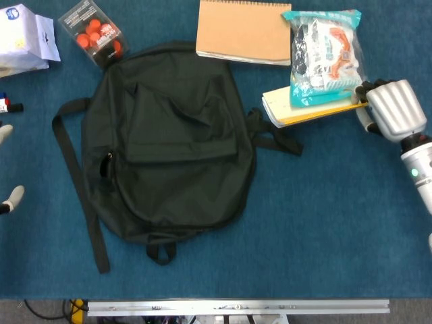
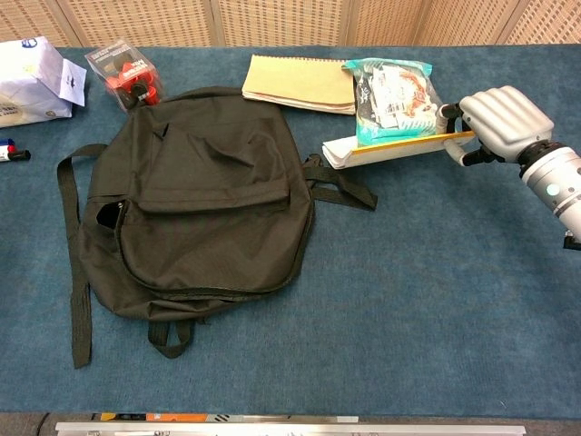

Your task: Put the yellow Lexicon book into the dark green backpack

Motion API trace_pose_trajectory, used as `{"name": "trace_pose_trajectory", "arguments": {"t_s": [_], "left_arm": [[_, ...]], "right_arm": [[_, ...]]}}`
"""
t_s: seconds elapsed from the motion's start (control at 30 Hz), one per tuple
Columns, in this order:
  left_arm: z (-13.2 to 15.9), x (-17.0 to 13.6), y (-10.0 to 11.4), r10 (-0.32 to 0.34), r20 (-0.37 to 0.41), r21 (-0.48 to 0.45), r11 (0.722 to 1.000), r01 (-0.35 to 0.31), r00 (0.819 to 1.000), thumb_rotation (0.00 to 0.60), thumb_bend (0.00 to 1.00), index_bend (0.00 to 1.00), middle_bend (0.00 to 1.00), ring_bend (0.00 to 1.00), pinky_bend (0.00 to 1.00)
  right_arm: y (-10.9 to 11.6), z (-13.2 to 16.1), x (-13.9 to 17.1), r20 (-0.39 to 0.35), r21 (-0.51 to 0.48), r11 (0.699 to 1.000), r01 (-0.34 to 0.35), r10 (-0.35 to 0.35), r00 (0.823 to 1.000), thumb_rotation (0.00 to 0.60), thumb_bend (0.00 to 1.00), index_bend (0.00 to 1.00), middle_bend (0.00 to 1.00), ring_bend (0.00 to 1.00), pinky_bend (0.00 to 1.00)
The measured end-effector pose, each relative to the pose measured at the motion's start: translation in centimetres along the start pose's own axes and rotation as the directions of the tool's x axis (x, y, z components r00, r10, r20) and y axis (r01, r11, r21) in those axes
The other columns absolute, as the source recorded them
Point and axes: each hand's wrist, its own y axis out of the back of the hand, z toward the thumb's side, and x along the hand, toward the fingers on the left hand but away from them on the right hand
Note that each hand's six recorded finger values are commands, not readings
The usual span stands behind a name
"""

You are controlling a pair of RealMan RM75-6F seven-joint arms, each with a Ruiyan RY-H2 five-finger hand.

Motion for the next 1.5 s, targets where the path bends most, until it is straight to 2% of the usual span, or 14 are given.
{"name": "trace_pose_trajectory", "arguments": {"t_s": [0.23, 0.6, 0.93, 1.17, 1.37, 1.5], "left_arm": [[0.2, 0.4, 0.6, -0.01, 0.014, 0.037, 0.999, 0.01, 1.0, 0.529, 0.25, 0.09, 0.07, 0.07, 0.05], [1.0, 1.1, 0.7, -0.027, 0.047, 0.051, 0.998, 0.025, 0.999, 0.516, 0.25, 0.09, 0.06, 0.07, 0.05], [1.7, 1.9, 1.0, -0.048, 0.079, 0.09, 0.995, 0.041, 0.996, 0.515, 0.25, 0.09, 0.06, 0.07, 0.05], [2.8, 3.3, 1.0, -0.092, 0.133, 0.16, 0.985, 0.07, 0.987, 0.512, 0.25, 0.09, 0.06, 0.07, 0.05], [4.3, 4.5, 0.8, -0.141, 0.2, 0.216, 0.972, 0.097, 0.97, 0.514, 0.25, 0.1, 0.06, 0.07, 0.05], [5.5, 5.2, 0.4, -0.174, 0.251, 0.243, 0.964, 0.112, 0.952, 0.518, 0.25, 0.1, 0.06, 0.07, 0.05]], "right_arm": [[0.4, 0.3, 1.3, -0.01, -0.02, 1.0, 0.009, -0.009, 1.0, 0.6, 0.43, 0.75, 0.72, 0.59, 0.65], [-0.2, 0.5, 4.4, -0.029, -0.016, 1.0, 0.013, -0.013, 0.999, 0.6, 0.35, 0.78, 0.76, 0.62, 0.65], [0.4, 0.5, 5.1, -0.04, -0.018, 0.998, 0.068, -0.069, 0.997, 0.6, 0.35, 0.83, 0.81, 0.68, 0.68], [1.9, 0.5, 5.9, -0.057, -0.013, 0.991, 0.135, -0.135, 0.989, 0.6, 0.35, 0.84, 0.82, 0.69, 0.69], [4.4, 0.7, 7.0, -0.078, -0.019, 0.977, 0.214, -0.215, 0.974, 0.6, 0.35, 0.84, 0.83, 0.7, 0.7], [6.0, 0.8, 7.7, -0.101, 0.0, 0.968, 0.252, -0.251, 0.963, 0.6, 0.35, 0.85, 0.83, 0.7, 0.71]]}}
